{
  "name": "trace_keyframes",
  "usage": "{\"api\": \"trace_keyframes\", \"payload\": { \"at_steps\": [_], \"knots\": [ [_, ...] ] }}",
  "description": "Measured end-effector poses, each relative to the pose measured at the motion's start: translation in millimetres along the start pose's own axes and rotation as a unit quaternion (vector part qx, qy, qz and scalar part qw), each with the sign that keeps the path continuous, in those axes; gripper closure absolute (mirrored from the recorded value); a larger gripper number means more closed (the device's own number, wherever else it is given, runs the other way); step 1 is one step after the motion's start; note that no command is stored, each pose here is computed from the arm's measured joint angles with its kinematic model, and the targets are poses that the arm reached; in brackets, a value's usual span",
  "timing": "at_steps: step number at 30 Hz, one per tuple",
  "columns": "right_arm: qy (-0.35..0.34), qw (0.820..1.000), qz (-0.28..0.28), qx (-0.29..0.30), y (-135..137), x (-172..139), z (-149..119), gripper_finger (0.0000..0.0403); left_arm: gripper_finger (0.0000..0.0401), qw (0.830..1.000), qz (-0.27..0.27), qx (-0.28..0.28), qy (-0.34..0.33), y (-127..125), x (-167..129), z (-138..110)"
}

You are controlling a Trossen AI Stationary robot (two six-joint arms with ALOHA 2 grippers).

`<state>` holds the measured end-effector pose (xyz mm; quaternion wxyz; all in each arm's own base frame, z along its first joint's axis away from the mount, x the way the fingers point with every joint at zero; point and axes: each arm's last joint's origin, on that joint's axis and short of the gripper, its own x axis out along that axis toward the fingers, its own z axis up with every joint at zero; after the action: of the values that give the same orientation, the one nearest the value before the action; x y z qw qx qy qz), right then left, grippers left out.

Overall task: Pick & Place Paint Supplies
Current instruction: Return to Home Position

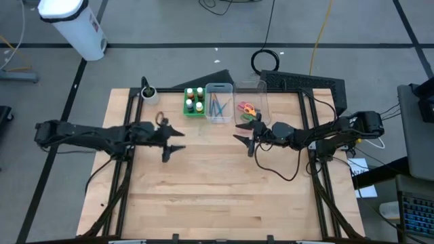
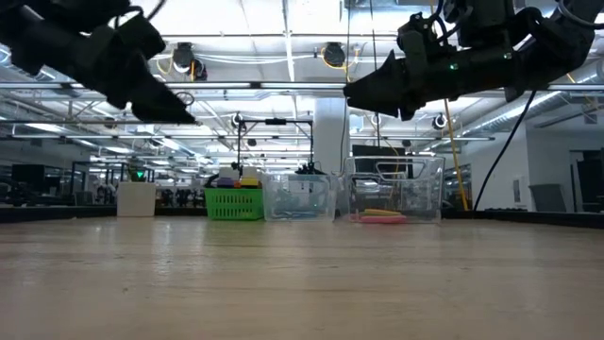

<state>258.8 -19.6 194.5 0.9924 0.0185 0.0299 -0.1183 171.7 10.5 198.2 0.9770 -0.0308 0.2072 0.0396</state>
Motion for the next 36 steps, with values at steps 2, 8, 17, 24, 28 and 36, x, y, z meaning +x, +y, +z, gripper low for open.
{"api": "trace_keyframes", "payload": {
  "at_steps": [2, 8, 17, 24, 28, 36],
  "knots": [
    [0.004, 1.000, 0.002, -0.001, 1, 0, -1, 0.0205, 0.0137, 0.999, 0.023, -0.003, -0.029, 4, -10, -1],
    [0.002, 1.000, 0.002, -0.001, 1, 0, -1, 0.0206, 0.0137, 0.991, 0.055, 0.012, -0.117, 11, -41, -3],
    [0.009, 1.000, 0.003, 0.012, 0, -8, 8, 0.0206, 0.0137, 0.978, 0.101, 0.000, -0.185, 16, -53, -32],
    [0.031, 0.999, 0.001, 0.007, -5, -43, 33, 0.0206, 0.0137, 0.975, 0.106, -0.024, -0.196, 17, -50, -51],
    [0.011, 1.000, 0.002, 0.011, -9, -66, 50, 0.0206, 0.0137, 0.974, 0.108, -0.026, -0.198, 17, -50, -53],
    [0.013, 1.000, 0.002, -0.016, -17, -111, 63, 0.0206, 0.0137, 0.974, 0.108, -0.025, -0.198, 17, -50, -53]
  ]
}}
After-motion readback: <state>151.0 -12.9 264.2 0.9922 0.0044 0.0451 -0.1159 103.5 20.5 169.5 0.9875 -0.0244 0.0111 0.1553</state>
